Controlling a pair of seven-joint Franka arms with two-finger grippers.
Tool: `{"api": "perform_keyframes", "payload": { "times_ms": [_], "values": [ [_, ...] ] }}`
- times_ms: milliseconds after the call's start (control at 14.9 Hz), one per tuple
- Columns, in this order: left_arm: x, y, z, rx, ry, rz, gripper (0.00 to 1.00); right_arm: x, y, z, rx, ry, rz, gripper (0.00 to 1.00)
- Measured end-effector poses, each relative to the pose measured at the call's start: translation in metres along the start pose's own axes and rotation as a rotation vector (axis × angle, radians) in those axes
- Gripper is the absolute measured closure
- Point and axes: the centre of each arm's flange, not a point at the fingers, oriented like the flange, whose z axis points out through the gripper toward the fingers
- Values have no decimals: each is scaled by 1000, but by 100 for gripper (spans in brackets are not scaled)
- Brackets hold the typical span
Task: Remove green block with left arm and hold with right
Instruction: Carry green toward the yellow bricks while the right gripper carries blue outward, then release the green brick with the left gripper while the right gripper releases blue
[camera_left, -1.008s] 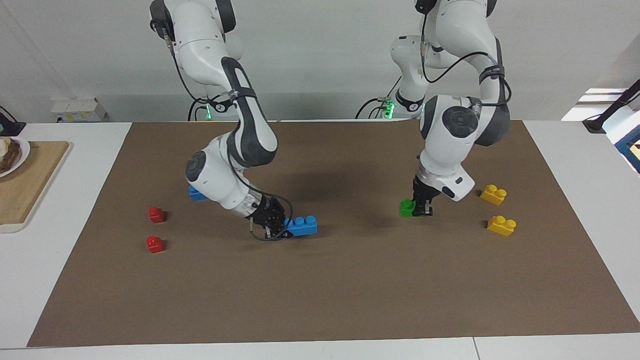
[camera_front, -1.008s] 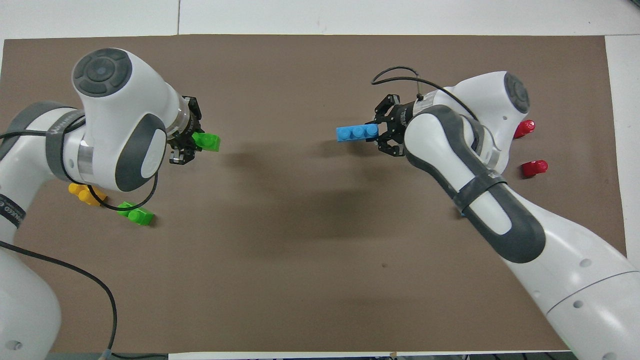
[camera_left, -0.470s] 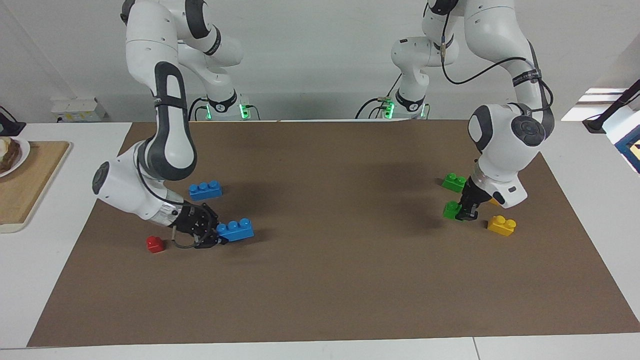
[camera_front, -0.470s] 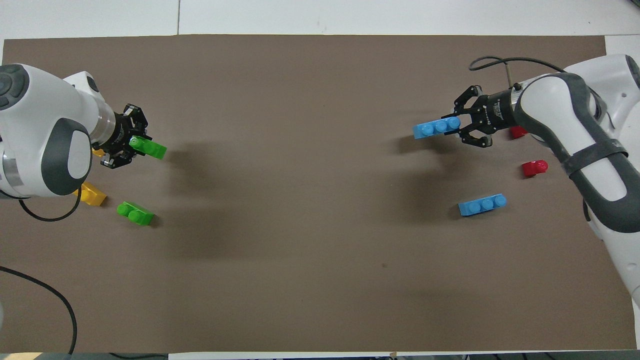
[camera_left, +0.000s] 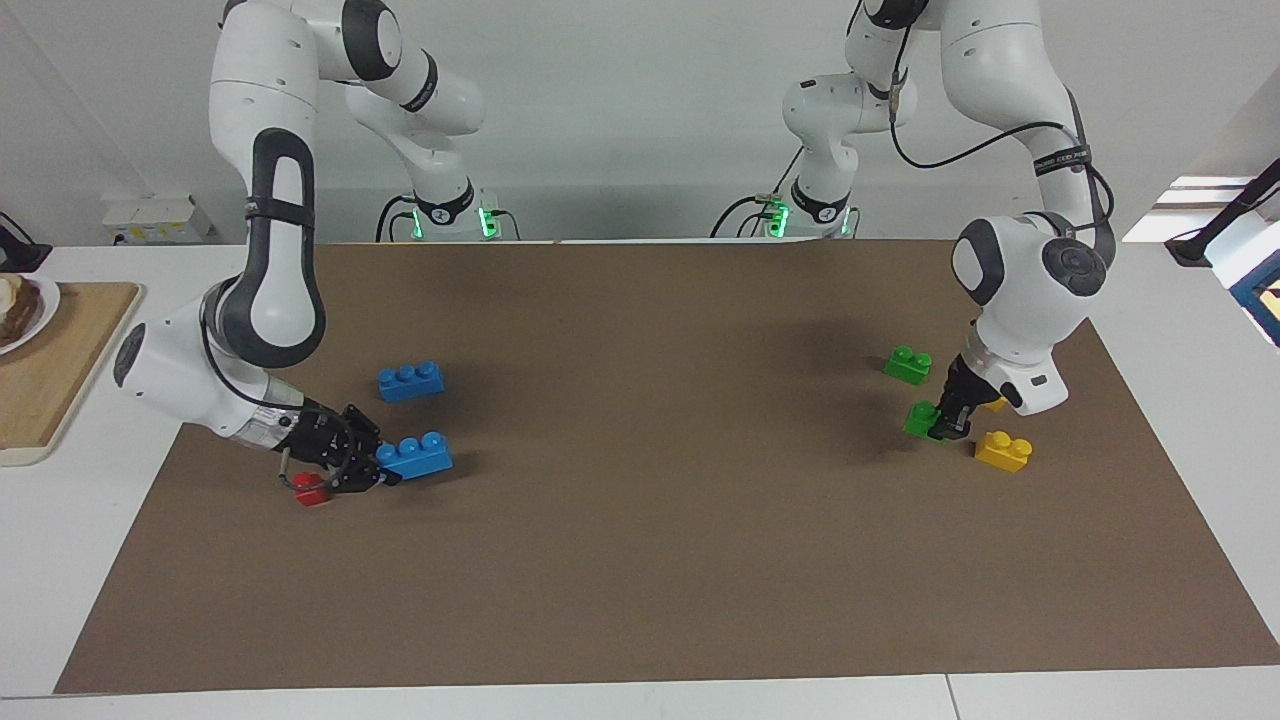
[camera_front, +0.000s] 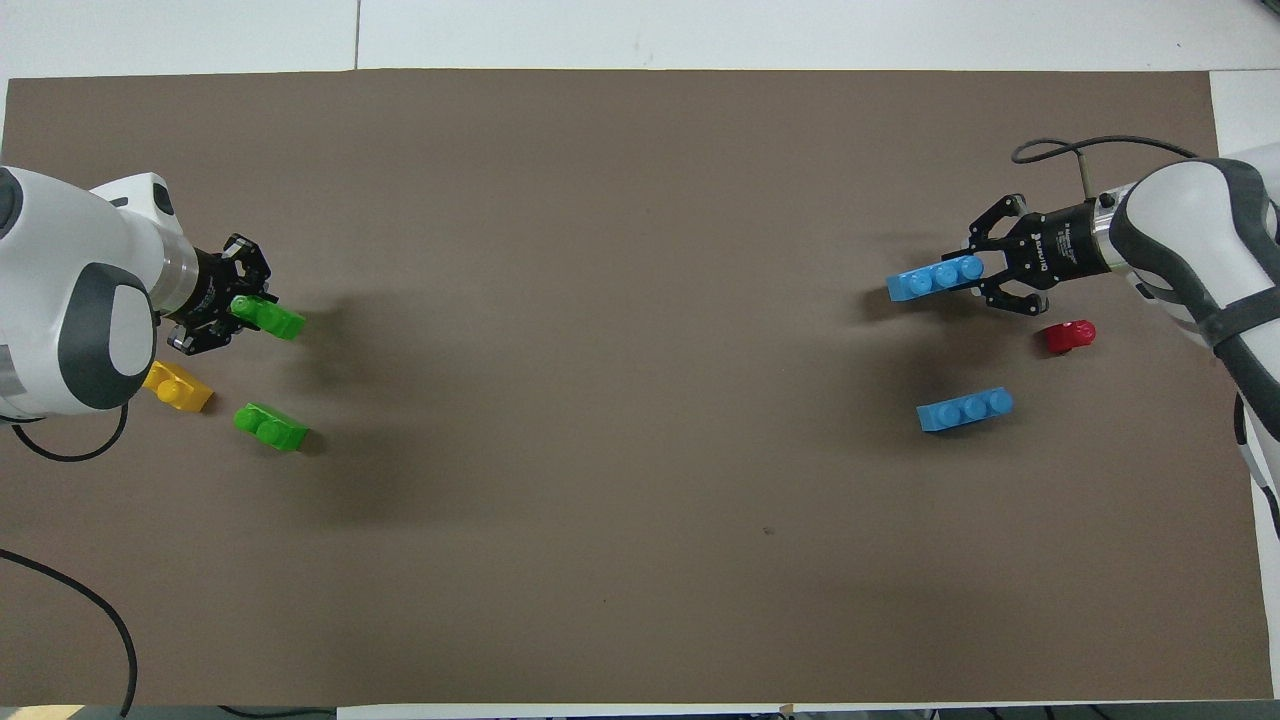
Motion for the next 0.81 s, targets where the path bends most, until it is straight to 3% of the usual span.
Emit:
{"api": "perform_keyframes", "payload": {
  "times_ms": [336, 806],
  "values": [
    [-1, 2, 28, 6, -9, 34, 65, 16, 16, 9, -3, 9, 3, 65],
    [0, 4, 37, -2, -5, 118, 65, 21, 19, 11, 10, 29, 12, 65]
  ]
}}
